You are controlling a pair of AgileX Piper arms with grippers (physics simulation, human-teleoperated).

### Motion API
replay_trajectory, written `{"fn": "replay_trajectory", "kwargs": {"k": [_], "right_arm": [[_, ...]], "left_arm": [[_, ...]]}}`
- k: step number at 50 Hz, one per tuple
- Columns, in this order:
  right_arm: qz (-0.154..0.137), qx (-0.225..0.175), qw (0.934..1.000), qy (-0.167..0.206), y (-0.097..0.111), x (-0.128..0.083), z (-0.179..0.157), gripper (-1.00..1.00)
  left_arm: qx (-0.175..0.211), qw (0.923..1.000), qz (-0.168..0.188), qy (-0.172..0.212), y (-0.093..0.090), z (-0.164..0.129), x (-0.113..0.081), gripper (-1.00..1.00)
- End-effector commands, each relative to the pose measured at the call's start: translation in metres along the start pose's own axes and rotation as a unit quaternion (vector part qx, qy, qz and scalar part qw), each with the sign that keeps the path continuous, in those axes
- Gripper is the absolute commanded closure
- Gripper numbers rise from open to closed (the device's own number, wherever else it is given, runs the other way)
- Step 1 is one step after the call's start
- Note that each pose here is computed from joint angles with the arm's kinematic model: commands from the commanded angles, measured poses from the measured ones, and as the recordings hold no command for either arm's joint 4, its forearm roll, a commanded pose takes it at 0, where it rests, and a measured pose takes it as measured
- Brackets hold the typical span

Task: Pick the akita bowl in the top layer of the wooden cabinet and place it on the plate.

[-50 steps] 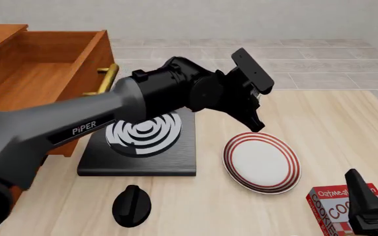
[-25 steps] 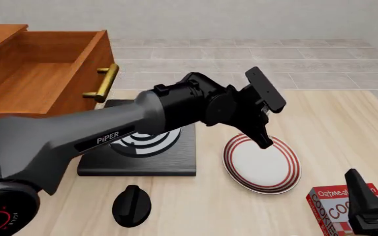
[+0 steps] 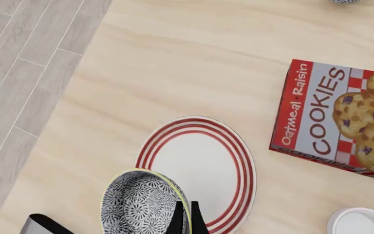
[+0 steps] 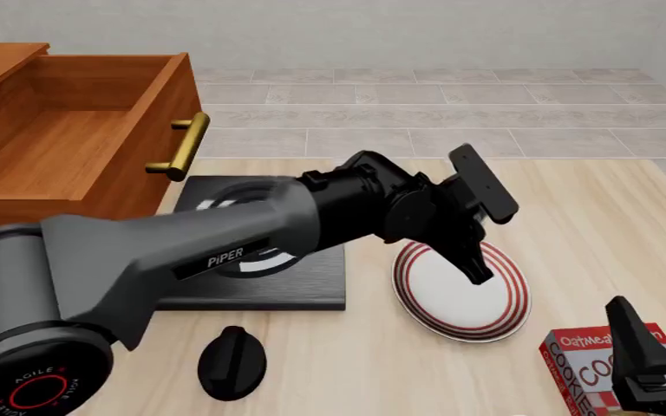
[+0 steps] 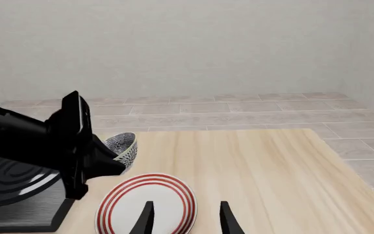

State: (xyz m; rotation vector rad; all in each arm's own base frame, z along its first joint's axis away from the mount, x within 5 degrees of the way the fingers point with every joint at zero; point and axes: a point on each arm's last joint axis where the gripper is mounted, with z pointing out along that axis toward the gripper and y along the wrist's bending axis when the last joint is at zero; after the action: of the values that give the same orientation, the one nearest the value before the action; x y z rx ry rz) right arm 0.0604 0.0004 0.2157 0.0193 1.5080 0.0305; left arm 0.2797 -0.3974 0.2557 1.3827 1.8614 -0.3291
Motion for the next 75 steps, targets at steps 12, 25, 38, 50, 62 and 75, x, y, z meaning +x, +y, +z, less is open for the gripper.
{"fn": "replay_trajectory", "kwargs": {"k": [12,25,38,50,62,75], "right_arm": [[0.001,-0.001,1.0000,0.000,0.000,0.000,0.001,-1.00],[0.001,-0.003,1.0000,0.003,0.000,0.000,0.001,-1.00],[0.003,-0.002,1.0000,0.003,0.000,0.000,0.001,-1.00],[0.005,-0.001,1.0000,0.003,0.000,0.000,0.000,-1.00],[0.006,0.000,1.0000,0.003,0.000,0.001,-0.001,-1.00],[0.008,0.000,1.0000,0.004,0.000,0.002,-0.001,-1.00]], "left_arm": [[0.006,0.9997,-0.023,0.004,-0.008,0.015,0.003,1.00],[0.007,0.9993,-0.036,0.006,-0.010,0.027,0.007,1.00],[0.006,0.9987,-0.048,0.016,-0.008,0.042,0.013,1.00],[0.003,0.9981,-0.058,0.023,-0.004,0.054,0.020,1.00],[0.003,0.9976,-0.064,0.027,-0.003,0.063,0.024,1.00],[0.006,0.9965,-0.078,0.030,-0.008,0.069,0.027,1.00]]}}
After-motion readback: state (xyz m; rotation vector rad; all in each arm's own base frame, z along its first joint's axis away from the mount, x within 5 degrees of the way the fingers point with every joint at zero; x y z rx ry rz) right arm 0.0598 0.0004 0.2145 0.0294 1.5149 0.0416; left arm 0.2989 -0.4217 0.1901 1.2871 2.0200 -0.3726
